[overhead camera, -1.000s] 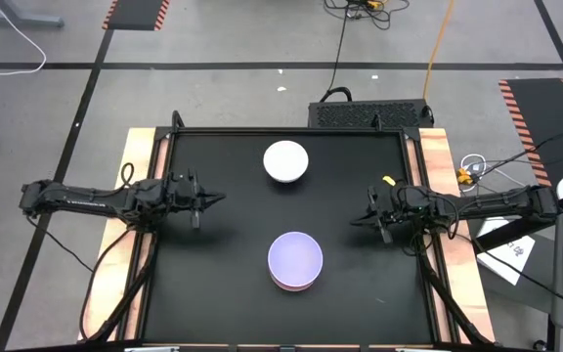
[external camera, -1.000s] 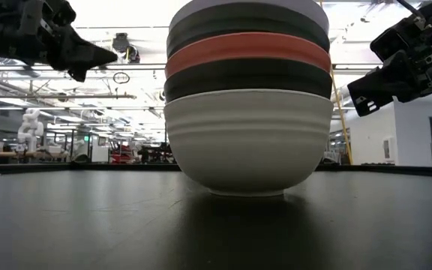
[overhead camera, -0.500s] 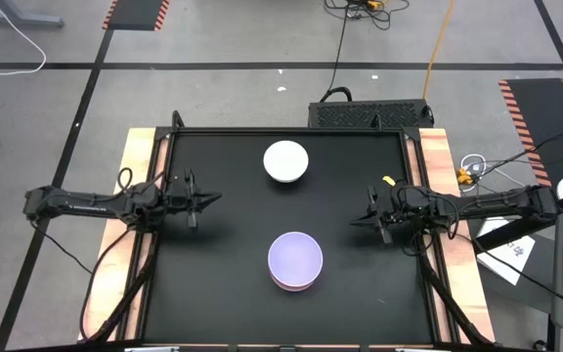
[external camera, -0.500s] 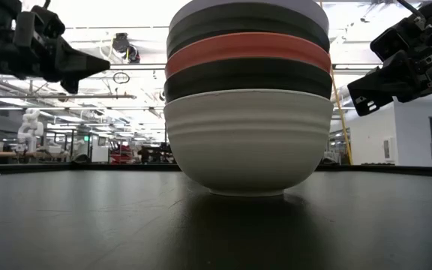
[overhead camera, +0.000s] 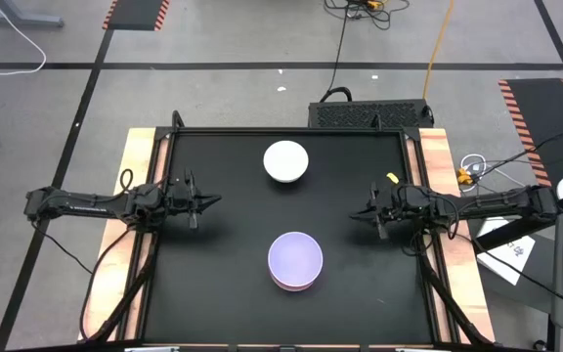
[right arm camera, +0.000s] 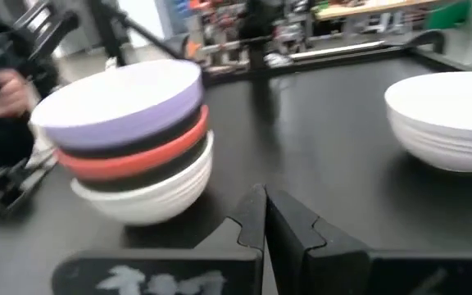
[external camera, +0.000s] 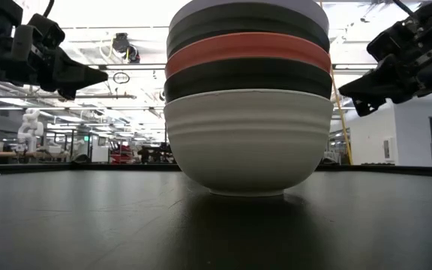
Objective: Nest bowls inside each other
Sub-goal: Stack the white bowl on top of the purple bowl
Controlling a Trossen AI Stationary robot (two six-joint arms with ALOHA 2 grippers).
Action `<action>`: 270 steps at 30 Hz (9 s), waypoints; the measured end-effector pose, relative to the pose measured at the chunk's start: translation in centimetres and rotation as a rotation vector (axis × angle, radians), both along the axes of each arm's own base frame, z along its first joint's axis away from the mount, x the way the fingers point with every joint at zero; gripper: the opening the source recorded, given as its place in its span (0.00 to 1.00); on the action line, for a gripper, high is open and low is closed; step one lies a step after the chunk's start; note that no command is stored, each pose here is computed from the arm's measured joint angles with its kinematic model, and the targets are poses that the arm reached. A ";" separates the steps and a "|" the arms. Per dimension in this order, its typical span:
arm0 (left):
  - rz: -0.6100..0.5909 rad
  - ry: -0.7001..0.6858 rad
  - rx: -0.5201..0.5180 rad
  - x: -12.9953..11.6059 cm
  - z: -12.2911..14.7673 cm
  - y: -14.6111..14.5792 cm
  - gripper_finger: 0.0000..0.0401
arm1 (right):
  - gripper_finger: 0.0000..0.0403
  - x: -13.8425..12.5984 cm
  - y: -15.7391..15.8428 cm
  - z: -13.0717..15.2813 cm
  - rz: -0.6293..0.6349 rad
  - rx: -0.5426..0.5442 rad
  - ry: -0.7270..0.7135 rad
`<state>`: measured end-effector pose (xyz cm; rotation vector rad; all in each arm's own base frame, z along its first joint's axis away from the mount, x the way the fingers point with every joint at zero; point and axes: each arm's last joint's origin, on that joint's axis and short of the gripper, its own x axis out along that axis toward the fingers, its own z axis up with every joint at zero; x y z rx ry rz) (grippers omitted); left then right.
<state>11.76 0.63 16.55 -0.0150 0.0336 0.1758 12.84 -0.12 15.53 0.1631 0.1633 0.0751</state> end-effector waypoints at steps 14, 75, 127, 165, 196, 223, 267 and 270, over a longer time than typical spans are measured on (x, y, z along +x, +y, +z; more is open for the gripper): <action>-0.005 0.011 0.042 0.0 0.0 0.0 0.04 | 0.00 0.5 -2.6 0.4 -0.178 0.044 -0.044; -0.024 0.157 0.123 -0.1 -1.3 0.0 0.06 | 0.41 16.7 -24.6 8.4 -0.296 0.484 0.690; -0.028 0.159 0.134 -0.1 -1.3 0.0 0.06 | 0.53 20.3 -24.9 3.5 -0.329 0.471 0.924; -0.031 0.204 0.134 -0.2 -1.7 0.0 0.06 | 0.12 22.2 -25.3 2.6 -0.260 0.364 0.929; -0.017 0.162 0.101 -0.1 -1.3 0.0 0.06 | 0.00 20.8 -15.9 16.7 -0.077 0.235 0.647; -0.010 0.129 0.060 -0.1 -1.1 0.0 0.06 | 0.00 22.9 -3.3 16.6 0.161 0.190 0.815; -0.007 0.109 0.029 -0.1 -1.0 0.0 0.06 | 0.00 24.6 2.9 12.7 0.111 0.050 1.028; -0.007 0.108 0.022 -0.1 -1.0 0.0 0.06 | 0.00 24.9 3.0 12.8 0.125 0.082 1.004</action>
